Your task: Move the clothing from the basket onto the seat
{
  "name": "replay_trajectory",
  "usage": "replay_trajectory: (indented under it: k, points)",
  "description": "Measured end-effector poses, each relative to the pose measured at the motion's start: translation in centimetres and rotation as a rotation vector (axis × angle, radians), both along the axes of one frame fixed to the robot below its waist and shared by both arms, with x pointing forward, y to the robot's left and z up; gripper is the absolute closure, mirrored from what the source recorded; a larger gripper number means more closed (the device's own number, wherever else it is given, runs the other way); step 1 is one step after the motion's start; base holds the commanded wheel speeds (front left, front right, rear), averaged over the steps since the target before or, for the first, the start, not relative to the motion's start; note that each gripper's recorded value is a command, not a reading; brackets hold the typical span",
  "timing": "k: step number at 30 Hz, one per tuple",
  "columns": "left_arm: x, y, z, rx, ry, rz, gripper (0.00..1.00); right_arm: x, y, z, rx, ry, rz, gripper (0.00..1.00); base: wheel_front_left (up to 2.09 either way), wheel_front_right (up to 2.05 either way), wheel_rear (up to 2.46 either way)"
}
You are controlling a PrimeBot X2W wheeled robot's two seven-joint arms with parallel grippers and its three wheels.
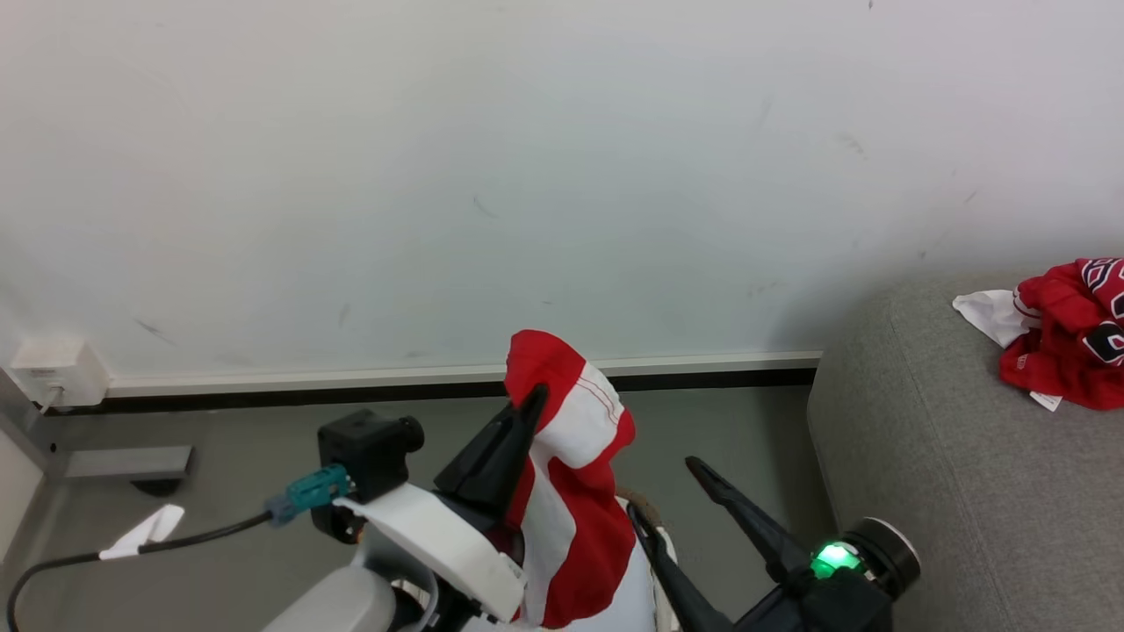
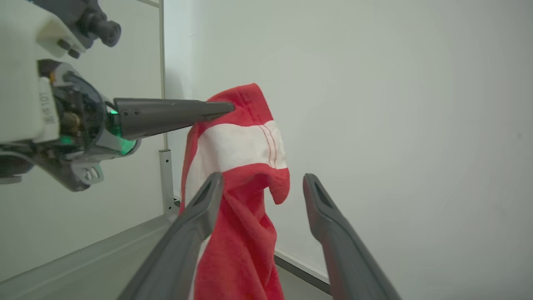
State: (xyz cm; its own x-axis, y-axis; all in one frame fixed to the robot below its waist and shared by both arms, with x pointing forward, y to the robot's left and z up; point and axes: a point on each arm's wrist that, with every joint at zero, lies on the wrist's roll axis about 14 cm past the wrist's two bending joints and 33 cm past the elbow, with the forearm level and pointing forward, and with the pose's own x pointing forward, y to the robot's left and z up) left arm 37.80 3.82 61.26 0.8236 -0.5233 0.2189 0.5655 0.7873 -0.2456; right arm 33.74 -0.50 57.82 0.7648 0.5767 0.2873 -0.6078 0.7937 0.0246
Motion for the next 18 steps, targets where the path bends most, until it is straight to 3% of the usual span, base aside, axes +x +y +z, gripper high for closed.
replay_trajectory:
  k: [6,14,15,16,17,18]
  points:
    - [-1.0,-1.8,-0.2,0.008,0.006,-0.057,1.0,0.4,2.2,0.1,-0.064,-0.024,0.079,0.0,0.0,0.0,0.0]
    - [-3.1,-4.5,0.1,0.0,0.009,-0.158,1.0,1.5,3.7,-3.2,-0.187,0.033,0.121,0.0,0.0,0.0,0.0]
    - [-3.3,-4.7,0.1,0.0,0.011,-0.166,1.0,1.5,3.8,-3.4,-0.184,0.043,0.124,0.24,0.0,0.0,0.0]
    - [-3.5,-4.8,0.2,-0.002,0.011,-0.173,1.0,1.7,3.9,-3.2,-0.171,0.048,0.124,0.76,0.0,0.0,0.0]
    - [-3.6,-4.8,0.2,-0.004,0.011,-0.174,1.0,1.8,4.1,-2.9,-0.151,0.051,0.125,1.0,0.0,0.0,0.0]
    - [-3.7,-4.9,0.2,-0.003,0.014,-0.175,1.0,1.9,4.2,-2.6,-0.132,0.056,0.128,1.0,0.0,0.0,0.0]
